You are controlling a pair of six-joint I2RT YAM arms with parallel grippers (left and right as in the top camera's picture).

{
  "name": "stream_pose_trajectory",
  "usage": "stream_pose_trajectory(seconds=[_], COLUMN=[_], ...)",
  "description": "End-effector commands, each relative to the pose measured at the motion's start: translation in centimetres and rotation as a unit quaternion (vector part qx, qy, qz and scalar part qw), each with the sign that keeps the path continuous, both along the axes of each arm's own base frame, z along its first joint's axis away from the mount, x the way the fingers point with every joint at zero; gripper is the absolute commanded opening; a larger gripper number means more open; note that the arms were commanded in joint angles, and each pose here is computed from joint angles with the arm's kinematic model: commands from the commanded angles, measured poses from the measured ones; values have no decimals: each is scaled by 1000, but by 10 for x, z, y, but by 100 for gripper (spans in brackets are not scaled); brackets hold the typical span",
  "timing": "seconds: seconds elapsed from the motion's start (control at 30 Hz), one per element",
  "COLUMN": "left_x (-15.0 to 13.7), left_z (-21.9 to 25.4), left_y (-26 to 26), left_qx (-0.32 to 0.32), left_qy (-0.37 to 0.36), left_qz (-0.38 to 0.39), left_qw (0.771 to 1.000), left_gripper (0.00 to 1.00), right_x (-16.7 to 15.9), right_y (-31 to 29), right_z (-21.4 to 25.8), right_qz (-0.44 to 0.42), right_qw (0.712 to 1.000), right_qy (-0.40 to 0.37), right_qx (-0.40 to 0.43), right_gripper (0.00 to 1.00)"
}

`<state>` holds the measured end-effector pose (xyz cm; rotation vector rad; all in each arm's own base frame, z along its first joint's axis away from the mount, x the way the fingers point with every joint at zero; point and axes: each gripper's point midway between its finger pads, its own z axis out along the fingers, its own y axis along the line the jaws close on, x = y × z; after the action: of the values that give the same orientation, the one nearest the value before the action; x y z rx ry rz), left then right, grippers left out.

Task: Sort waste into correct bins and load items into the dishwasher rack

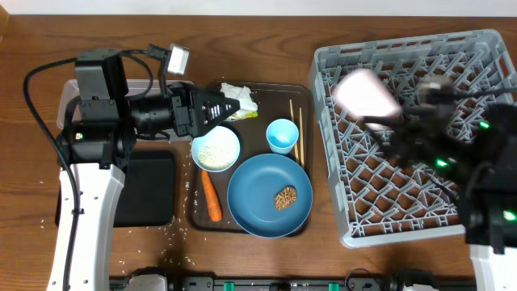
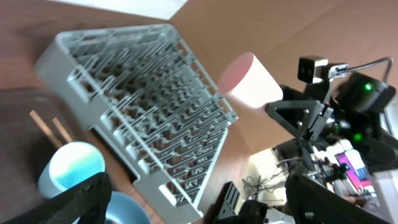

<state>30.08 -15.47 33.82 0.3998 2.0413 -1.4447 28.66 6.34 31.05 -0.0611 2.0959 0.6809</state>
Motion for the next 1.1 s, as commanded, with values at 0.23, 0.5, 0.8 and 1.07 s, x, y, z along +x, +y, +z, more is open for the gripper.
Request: stream_pose_trajectory(seconds=[0.23, 0.5, 0.8, 1.07], left_x=[17, 11, 15, 16], left_z=[-24, -31, -35, -48], left_y=[19, 19, 23, 25], left_qx=[72, 75, 88, 127], left_qy=[30, 54, 55, 61], left_qz=[84, 83, 96, 114], left_qw=[993, 992, 990, 983], left_gripper=[94, 95, 95, 95], right_x=[-33, -59, -59, -45], right_y=[-173, -198, -199, -190], right_z=[-78, -139, -167, -157], right_qz=[-390, -423, -410, -393], right_qw=[898, 835, 814, 827], right_qy=[205, 352, 411, 400], right_qx=[-19, 0, 9, 50], right_gripper=[52, 53, 61, 84])
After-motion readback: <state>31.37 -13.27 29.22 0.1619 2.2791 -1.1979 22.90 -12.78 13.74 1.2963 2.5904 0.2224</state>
